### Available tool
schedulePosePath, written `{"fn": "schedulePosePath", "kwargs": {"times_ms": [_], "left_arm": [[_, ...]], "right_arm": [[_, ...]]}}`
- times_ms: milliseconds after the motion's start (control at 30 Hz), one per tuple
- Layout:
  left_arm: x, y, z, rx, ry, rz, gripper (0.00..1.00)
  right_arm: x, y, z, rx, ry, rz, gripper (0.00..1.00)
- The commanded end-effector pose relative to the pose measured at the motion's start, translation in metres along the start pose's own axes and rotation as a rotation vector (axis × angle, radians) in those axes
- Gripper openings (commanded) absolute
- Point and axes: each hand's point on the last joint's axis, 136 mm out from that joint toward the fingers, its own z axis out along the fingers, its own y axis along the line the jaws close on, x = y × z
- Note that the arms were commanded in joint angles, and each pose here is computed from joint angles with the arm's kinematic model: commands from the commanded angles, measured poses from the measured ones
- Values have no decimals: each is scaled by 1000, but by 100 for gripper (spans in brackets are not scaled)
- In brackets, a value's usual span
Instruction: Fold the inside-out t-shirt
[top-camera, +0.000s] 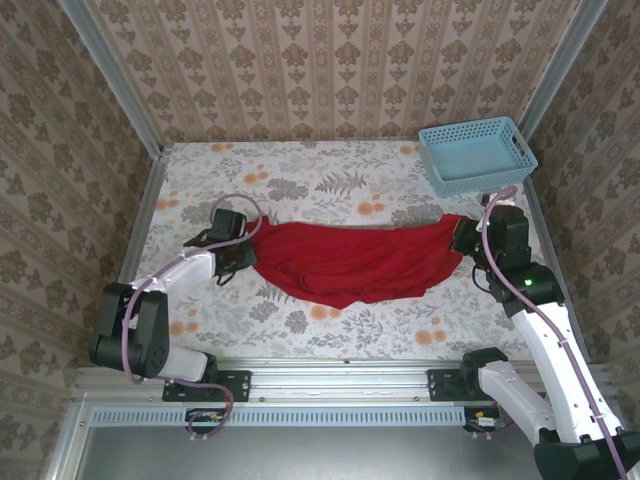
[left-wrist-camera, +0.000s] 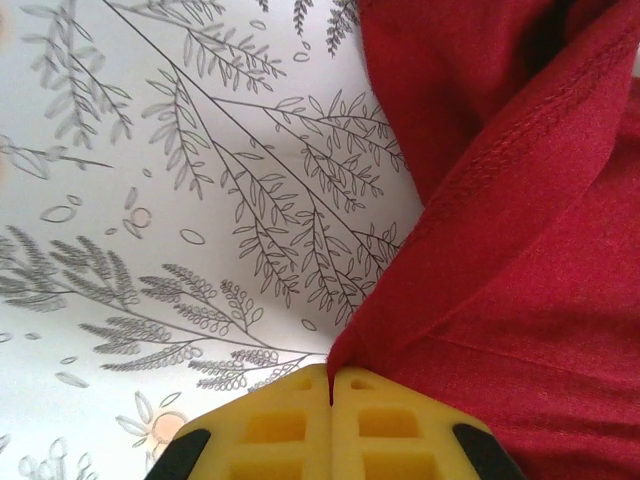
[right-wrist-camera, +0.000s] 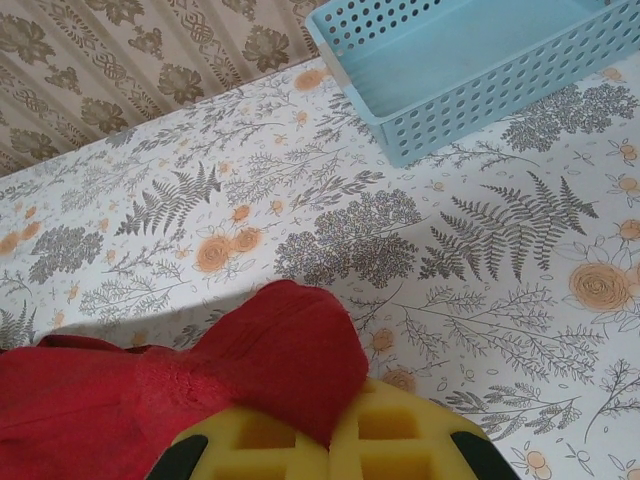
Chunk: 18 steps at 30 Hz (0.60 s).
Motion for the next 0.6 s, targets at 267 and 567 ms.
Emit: {"fn": "schedulePosePath", "kwargs": {"times_ms": [267, 567], "left_arm": [[-122, -66, -155, 549, -377, -38, 0], [-166, -68, -413, 682, -971, 107, 0]], "right_arm": [[-105, 18, -56, -58, -221, 34, 0], [-223, 50, -228, -187, -713, 19, 0]]}}
